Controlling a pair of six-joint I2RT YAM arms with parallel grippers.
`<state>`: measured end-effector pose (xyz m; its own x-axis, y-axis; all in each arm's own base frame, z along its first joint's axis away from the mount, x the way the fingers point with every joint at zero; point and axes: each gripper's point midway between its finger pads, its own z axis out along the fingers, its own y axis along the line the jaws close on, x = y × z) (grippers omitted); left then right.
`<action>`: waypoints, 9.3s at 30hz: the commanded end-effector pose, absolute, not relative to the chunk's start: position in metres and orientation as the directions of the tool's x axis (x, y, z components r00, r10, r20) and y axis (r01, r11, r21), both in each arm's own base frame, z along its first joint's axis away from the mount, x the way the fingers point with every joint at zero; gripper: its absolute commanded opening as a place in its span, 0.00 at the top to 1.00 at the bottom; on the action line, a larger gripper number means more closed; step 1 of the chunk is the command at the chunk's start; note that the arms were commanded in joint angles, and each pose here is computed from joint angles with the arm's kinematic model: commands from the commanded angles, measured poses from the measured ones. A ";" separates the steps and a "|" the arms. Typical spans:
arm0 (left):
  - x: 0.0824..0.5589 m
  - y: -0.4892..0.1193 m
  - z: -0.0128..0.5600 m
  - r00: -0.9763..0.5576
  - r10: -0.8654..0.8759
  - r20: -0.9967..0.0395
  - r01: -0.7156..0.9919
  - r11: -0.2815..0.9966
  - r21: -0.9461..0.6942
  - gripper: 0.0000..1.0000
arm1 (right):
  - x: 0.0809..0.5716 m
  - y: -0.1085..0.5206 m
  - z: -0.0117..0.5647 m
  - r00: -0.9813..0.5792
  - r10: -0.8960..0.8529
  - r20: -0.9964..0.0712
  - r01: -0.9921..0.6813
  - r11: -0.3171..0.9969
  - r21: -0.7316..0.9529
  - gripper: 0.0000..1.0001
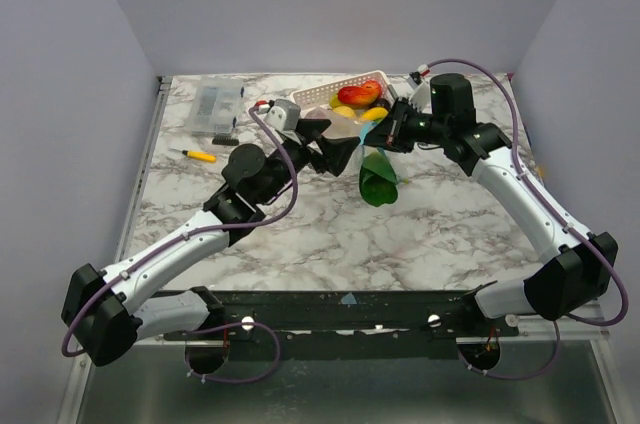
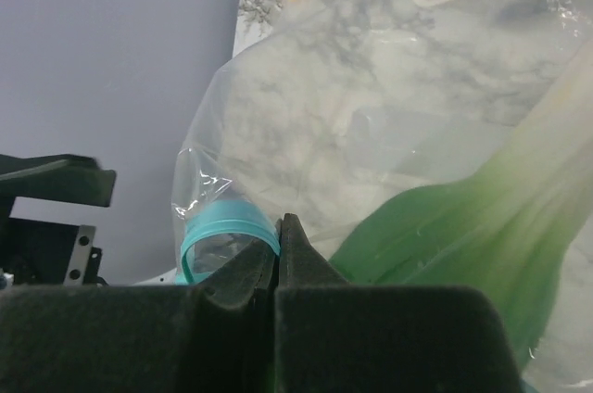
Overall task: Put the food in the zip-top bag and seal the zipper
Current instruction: Adjust the zipper food storage bag at the center of the board.
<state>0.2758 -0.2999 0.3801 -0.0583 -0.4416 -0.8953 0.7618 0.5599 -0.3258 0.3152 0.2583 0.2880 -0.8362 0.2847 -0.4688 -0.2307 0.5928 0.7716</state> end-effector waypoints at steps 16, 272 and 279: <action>0.276 -0.314 0.314 -0.303 -0.307 -0.902 0.687 0.586 -0.430 0.32 | 0.307 0.261 0.293 -0.847 0.255 -0.467 -0.265 0.558 0.786 0.99; 0.244 -0.142 0.284 -0.592 -0.575 -0.565 -0.114 0.753 -0.648 1.00 | 0.293 0.371 0.296 -0.774 -0.019 -0.633 -0.554 0.506 0.662 0.60; 0.258 -0.127 0.266 -0.599 -0.553 -0.580 -0.145 0.787 -0.600 1.00 | 0.331 0.374 0.328 -0.681 0.024 -0.732 -0.597 0.562 0.573 0.35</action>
